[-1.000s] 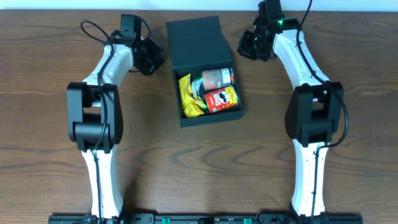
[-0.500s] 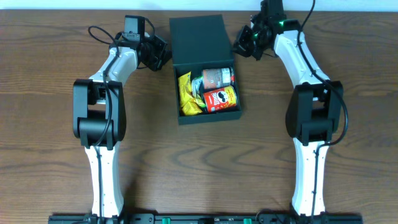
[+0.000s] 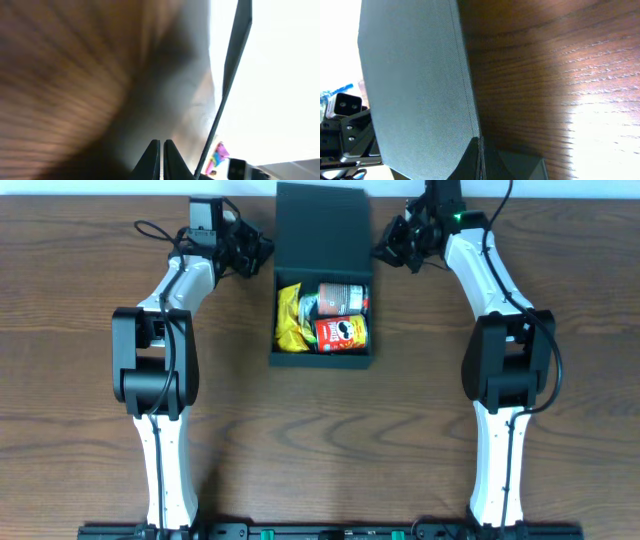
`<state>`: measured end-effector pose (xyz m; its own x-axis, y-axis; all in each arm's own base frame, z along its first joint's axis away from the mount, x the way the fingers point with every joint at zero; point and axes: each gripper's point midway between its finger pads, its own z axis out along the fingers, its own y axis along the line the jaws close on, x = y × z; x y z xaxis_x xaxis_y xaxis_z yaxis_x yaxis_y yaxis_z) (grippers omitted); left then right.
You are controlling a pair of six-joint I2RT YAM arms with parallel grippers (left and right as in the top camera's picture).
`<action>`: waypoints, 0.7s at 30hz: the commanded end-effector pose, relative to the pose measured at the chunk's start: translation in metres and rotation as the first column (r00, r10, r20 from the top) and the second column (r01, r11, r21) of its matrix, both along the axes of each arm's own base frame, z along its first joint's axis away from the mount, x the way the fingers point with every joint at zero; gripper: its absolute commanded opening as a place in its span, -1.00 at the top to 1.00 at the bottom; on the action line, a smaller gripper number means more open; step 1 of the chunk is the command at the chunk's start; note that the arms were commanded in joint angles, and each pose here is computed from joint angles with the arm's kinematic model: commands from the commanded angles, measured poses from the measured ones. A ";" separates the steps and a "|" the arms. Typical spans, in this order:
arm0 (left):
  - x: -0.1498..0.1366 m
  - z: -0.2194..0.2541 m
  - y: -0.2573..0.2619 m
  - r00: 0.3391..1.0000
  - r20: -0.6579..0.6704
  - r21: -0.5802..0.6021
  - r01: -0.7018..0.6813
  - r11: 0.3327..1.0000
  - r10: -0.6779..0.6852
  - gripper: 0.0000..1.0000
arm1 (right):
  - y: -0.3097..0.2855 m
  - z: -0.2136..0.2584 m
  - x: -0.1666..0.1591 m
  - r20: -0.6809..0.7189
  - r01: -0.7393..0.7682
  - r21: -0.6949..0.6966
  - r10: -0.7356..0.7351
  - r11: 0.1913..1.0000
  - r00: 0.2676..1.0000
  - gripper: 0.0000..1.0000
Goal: Pack container
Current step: 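Grip the raised box lid with both grippers and start closing it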
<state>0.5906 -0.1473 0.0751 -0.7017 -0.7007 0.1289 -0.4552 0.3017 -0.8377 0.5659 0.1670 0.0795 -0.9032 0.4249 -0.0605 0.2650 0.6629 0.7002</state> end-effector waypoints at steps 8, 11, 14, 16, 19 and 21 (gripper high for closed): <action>-0.011 0.012 -0.027 0.996 -0.003 -0.088 0.089 0.992 -0.090 0.88 | -0.004 -0.024 -0.004 -0.028 -0.003 -0.073 0.001 0.997 1.000 0.97; -0.010 0.012 -0.024 0.996 -0.003 -0.088 0.084 0.993 -0.085 0.88 | -0.018 -0.029 -0.001 -0.033 0.033 -0.125 -0.037 0.992 0.999 0.97; -0.008 0.012 -0.019 0.997 -0.003 -0.088 0.076 0.993 -0.077 0.88 | -0.022 -0.028 0.000 -0.036 0.042 -0.106 -0.046 0.994 0.998 0.97; -0.008 0.012 -0.017 0.997 -0.002 -0.087 0.073 0.994 -0.074 0.88 | -0.025 -0.028 0.001 -0.040 0.050 -0.103 -0.055 0.993 0.998 0.97; -0.007 0.012 -0.016 0.997 0.009 -0.076 0.078 0.994 -0.077 0.88 | -0.029 -0.029 -0.001 -0.050 0.051 -0.109 -0.057 0.993 0.997 0.98; -0.007 0.011 -0.015 0.996 0.022 -0.058 0.083 0.995 -0.082 0.88 | -0.033 -0.031 -0.003 -0.058 0.053 -0.123 -0.061 0.991 0.996 0.97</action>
